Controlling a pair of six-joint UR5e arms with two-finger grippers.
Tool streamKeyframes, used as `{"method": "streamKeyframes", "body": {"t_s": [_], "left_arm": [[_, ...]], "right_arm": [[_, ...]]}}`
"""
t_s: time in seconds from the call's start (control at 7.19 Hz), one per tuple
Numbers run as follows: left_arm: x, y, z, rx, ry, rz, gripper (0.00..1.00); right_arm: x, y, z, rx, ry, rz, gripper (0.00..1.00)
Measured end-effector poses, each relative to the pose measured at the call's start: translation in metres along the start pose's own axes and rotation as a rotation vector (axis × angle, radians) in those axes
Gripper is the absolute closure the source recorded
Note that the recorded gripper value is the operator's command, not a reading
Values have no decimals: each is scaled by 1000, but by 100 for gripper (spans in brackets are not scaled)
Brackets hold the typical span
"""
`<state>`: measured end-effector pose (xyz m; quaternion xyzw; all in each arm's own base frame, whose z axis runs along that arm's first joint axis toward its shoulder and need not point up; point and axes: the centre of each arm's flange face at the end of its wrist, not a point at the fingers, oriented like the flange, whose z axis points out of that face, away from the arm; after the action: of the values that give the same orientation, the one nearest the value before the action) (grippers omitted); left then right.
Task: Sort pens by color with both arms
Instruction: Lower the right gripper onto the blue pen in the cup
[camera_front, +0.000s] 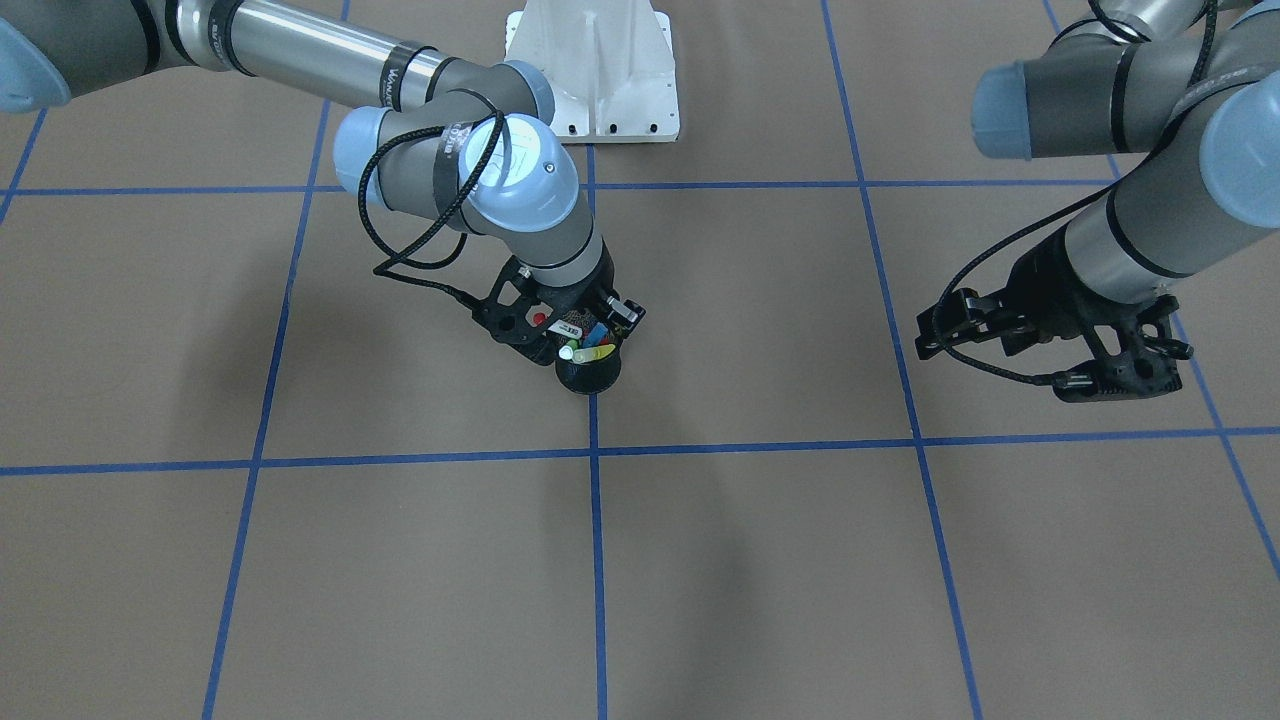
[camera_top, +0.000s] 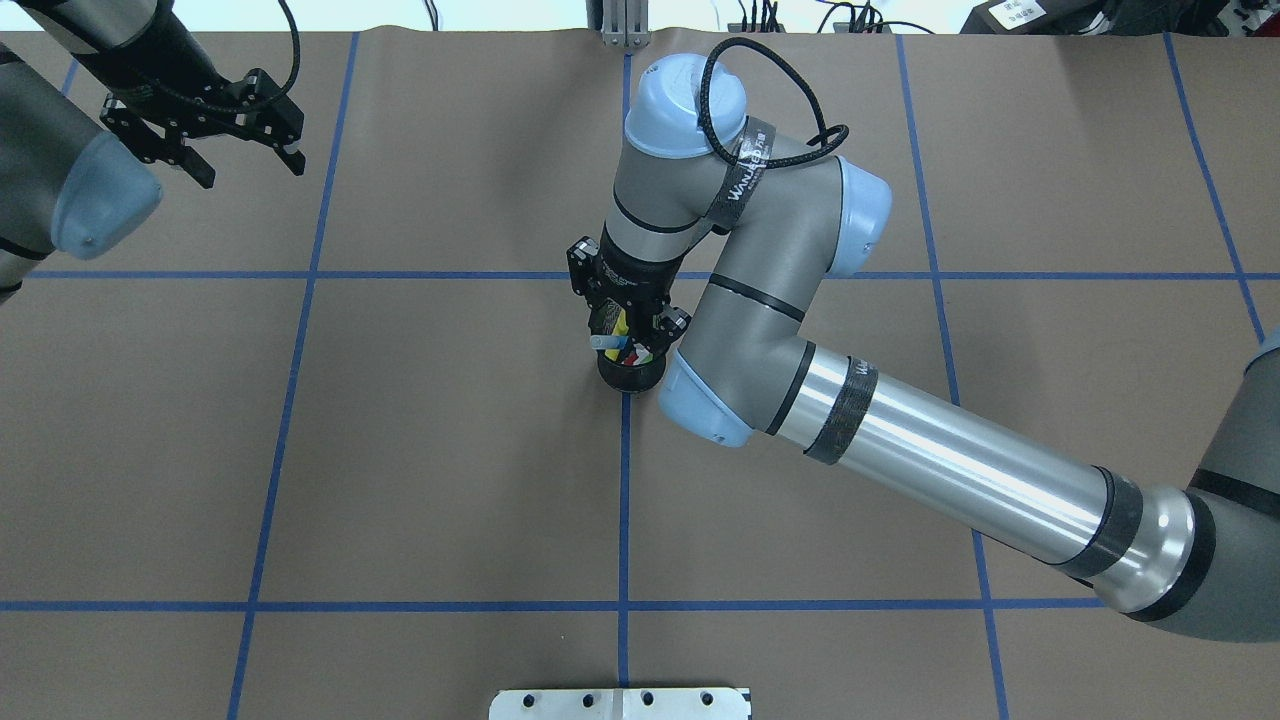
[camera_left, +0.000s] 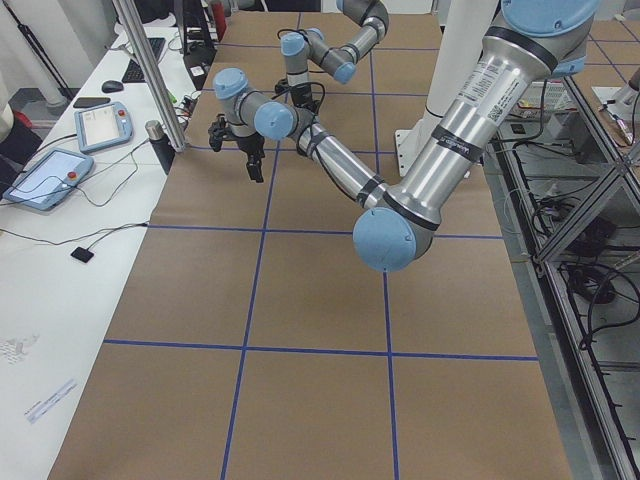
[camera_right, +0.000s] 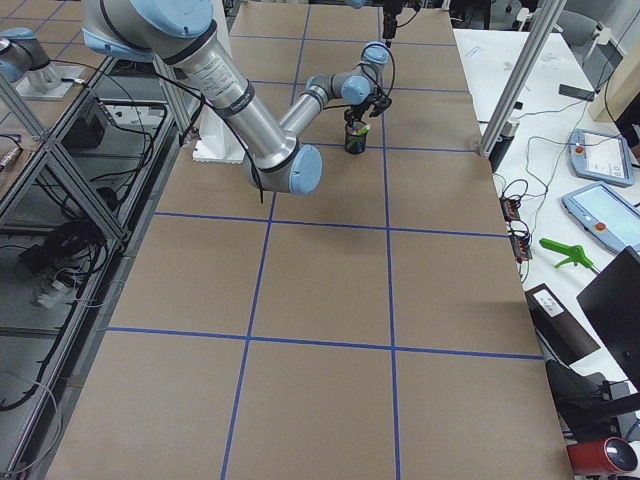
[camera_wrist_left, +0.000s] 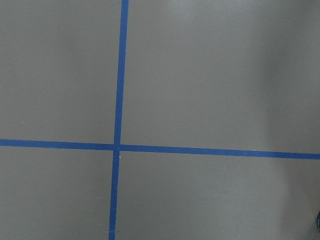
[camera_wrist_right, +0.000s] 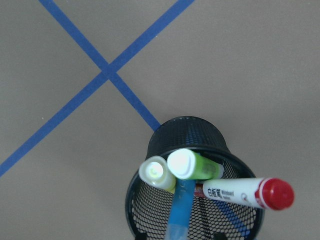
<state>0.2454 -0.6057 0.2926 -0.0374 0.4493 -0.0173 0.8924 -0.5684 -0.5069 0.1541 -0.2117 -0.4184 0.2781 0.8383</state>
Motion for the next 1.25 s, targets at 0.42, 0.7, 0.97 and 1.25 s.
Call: {"method": "streamKeyframes", "body": {"t_s": [0.42,0.7,0.97,1.25], "left_arm": [[0,0,0,0,0,0,0],[0,1,0,0,0,0,0],[0,1,0,1,-1,1,0],[0,1,0,0,-1,0,0]], "right_arm": [[-3,2,-2,0,-2,-11,77],[-3,3,-1,-2,-3,-13,75],[-3,4,-1,-3,-2,-13,44],[-3,4,-1,-3,-3,-12,52]]}}
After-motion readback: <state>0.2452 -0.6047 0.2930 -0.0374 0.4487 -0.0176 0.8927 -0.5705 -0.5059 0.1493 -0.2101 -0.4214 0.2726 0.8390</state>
